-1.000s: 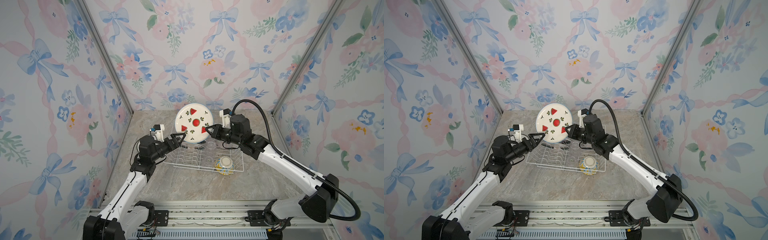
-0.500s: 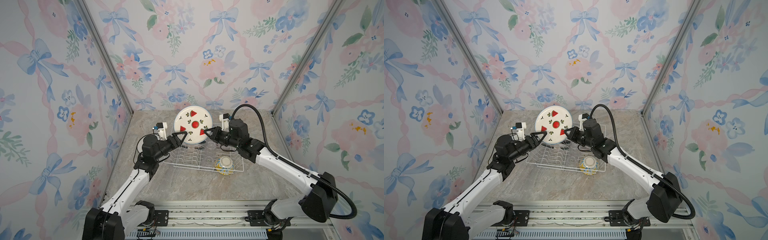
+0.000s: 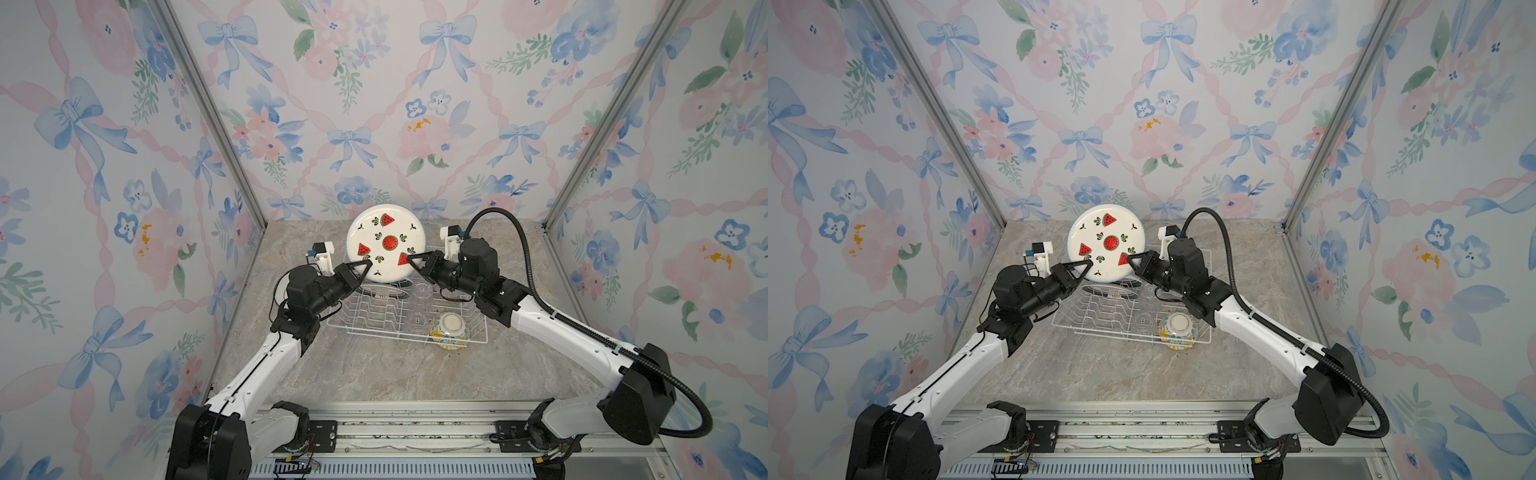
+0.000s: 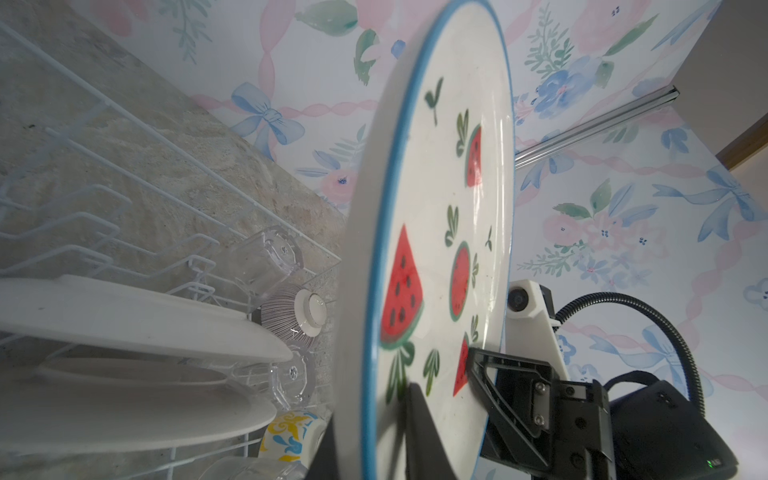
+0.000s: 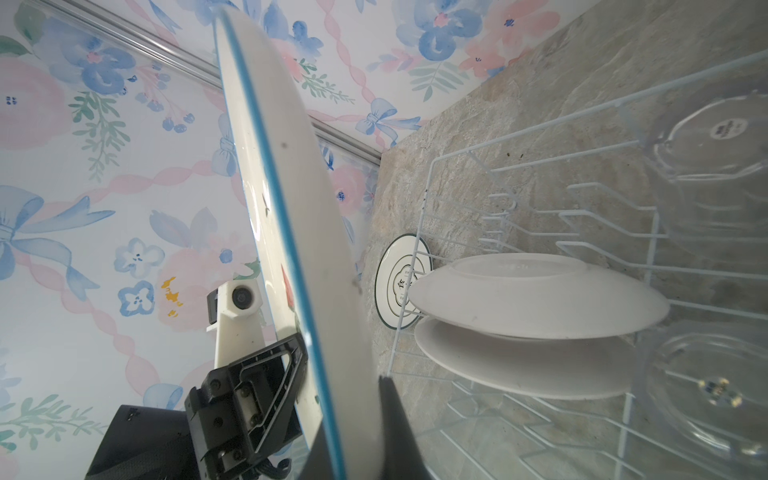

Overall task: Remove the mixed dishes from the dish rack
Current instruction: 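Close the left gripper on the plate rim while the right gripper opens, then carry the plate toward the text-printed plate with the left gripper while the right arm withdraws, then lower the watermelon plate onto the text-printed plate with the left gripper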

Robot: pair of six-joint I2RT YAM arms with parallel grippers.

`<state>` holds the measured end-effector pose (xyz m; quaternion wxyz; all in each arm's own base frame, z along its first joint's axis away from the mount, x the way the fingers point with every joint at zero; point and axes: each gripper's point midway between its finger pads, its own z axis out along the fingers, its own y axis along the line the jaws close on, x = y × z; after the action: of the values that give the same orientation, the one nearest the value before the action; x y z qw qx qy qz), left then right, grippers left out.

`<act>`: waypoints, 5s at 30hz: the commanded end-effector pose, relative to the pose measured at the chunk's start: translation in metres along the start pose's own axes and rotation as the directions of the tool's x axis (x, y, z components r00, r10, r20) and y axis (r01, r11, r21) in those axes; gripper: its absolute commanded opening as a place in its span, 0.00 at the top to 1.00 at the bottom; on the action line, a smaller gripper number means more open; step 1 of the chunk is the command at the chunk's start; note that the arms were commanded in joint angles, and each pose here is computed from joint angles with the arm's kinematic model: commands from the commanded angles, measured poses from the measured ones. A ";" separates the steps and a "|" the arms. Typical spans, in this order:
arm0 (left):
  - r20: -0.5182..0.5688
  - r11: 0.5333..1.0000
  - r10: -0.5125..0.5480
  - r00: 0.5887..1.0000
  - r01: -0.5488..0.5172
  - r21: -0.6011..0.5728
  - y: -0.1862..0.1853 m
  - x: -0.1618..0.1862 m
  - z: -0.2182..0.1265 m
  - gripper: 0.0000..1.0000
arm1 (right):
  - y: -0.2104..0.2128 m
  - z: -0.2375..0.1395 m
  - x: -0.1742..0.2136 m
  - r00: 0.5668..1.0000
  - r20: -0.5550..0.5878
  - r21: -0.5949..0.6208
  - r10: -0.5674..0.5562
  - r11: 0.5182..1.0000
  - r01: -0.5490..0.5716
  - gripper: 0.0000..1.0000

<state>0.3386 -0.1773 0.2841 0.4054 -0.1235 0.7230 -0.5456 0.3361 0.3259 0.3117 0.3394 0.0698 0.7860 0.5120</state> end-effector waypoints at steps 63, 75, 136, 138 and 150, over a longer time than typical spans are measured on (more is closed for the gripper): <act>0.440 0.958 0.068 0.895 0.065 -0.280 0.078 -0.167 -0.146 1.00 | -0.033 -0.093 -0.018 0.826 0.027 0.335 -0.563 0.784 0.523 0.03; 0.487 0.916 -0.007 0.873 0.201 -0.347 0.141 -0.144 -0.174 1.00 | -0.037 -0.093 -0.013 0.835 0.012 0.333 -0.551 0.789 0.516 0.03; 0.508 0.787 -0.137 0.850 0.405 -0.465 0.246 -0.117 -0.177 1.00 | -0.077 -0.082 -0.001 0.851 -0.053 0.366 -0.523 0.782 0.504 0.03; 0.495 0.785 -0.135 0.858 0.398 -0.475 0.249 -0.121 -0.173 1.00 | -0.078 -0.082 -0.002 0.853 -0.052 0.367 -0.520 0.784 0.500 0.03; 0.402 0.748 -0.165 0.901 0.380 -0.544 0.267 -0.122 -0.148 1.00 | -0.084 -0.081 -0.005 0.860 -0.052 0.369 -0.508 0.790 0.489 0.03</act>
<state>0.3647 0.0984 0.0894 0.3348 -0.4813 0.7532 -0.2983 0.3103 0.2268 0.2617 0.4573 -0.0652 0.8534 0.2415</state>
